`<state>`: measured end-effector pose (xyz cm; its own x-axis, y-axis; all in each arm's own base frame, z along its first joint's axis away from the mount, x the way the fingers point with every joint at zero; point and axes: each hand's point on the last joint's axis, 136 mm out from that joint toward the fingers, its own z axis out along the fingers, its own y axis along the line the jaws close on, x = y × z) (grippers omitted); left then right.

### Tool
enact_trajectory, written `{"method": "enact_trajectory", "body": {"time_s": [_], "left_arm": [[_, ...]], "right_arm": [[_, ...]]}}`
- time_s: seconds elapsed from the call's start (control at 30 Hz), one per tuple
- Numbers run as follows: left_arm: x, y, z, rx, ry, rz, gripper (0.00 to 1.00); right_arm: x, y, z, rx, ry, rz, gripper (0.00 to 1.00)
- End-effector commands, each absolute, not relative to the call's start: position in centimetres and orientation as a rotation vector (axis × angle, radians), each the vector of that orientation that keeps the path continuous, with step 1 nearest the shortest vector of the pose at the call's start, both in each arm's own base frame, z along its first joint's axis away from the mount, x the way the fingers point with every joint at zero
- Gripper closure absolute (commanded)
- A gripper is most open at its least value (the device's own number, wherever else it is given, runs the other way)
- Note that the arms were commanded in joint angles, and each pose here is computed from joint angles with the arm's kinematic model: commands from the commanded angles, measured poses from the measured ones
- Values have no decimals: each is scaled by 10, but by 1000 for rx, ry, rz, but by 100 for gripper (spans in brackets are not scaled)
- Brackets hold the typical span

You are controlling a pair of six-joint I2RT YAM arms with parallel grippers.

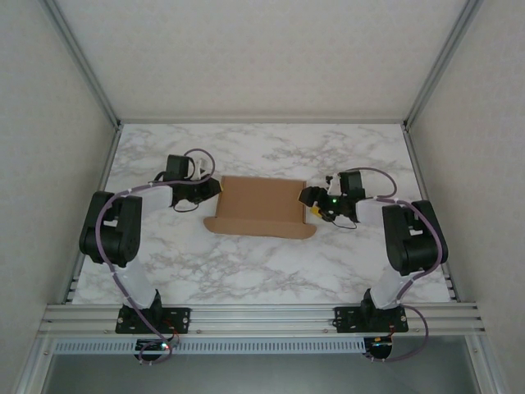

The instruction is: Fold the paper box

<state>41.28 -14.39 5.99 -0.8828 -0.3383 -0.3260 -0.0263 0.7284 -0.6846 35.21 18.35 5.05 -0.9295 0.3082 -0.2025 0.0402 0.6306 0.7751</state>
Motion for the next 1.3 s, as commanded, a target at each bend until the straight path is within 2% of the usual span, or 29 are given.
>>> {"method": "enact_trajectory", "body": {"time_s": [0.0, 0.33, 0.73, 1.27], "left_arm": [[378, -121, -1, -423, 2704, -831, 90], [374, -116, -13, -455, 2737, -825, 93], [371, -116, -15, -456, 2749, -822, 96], [366, -96, -18, -527, 2766, -737, 97]], "right_arm": [[347, 194, 52, 259, 2529, 1294, 23], [341, 200, 27, 325, 2565, 1376, 20], [337, 232, 42, 221, 2535, 1559, 20], [334, 206, 50, 209, 2603, 1242, 19]]}}
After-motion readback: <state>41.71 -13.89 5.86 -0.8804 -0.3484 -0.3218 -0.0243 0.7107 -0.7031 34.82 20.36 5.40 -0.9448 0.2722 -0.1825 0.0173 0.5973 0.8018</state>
